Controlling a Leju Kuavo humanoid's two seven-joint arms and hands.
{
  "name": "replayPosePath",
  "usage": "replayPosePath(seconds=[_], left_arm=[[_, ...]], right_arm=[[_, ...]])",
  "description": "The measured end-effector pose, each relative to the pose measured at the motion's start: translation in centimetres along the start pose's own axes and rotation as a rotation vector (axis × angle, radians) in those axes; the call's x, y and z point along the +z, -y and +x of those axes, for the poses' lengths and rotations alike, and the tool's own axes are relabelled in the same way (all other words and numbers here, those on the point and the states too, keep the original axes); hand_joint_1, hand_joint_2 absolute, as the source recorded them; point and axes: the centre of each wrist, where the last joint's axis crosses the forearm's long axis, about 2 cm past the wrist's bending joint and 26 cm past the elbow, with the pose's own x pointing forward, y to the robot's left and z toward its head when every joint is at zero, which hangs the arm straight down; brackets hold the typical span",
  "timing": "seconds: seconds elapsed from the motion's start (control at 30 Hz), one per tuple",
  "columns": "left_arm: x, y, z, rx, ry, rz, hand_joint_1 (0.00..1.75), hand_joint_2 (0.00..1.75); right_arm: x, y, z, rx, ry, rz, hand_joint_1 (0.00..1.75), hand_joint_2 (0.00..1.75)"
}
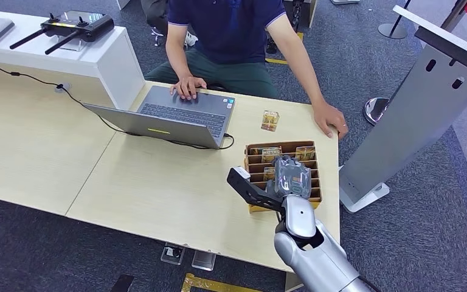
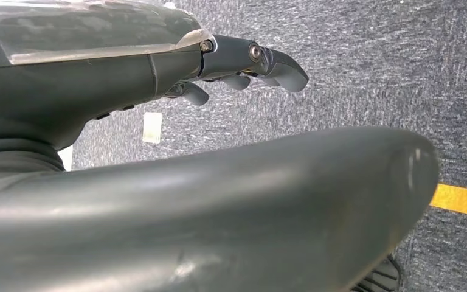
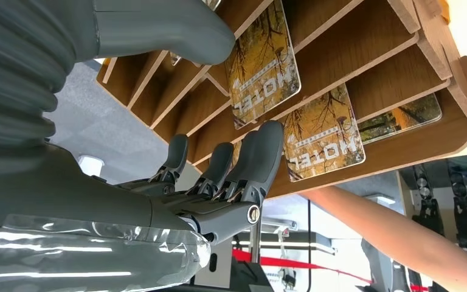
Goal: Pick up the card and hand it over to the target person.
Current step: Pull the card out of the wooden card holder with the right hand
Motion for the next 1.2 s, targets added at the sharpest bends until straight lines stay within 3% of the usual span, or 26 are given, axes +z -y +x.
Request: replayPosePath(seconds=[0.53, 1.2], left_arm=[[0.00, 0.01, -0.06, -0.001, -0.005, 0.002, 0.00, 0.00], [-0.03, -0.04, -0.28, 0.002, -0.009, 0.002, 0.00, 0.00]], right_arm=[[0.01, -0.17, -0.14, -0.007, 0.007, 0.018, 0.82, 1.75], [0.07, -0.24, 0.00, -0.009, 0.022, 0.033, 0.70, 1.75]])
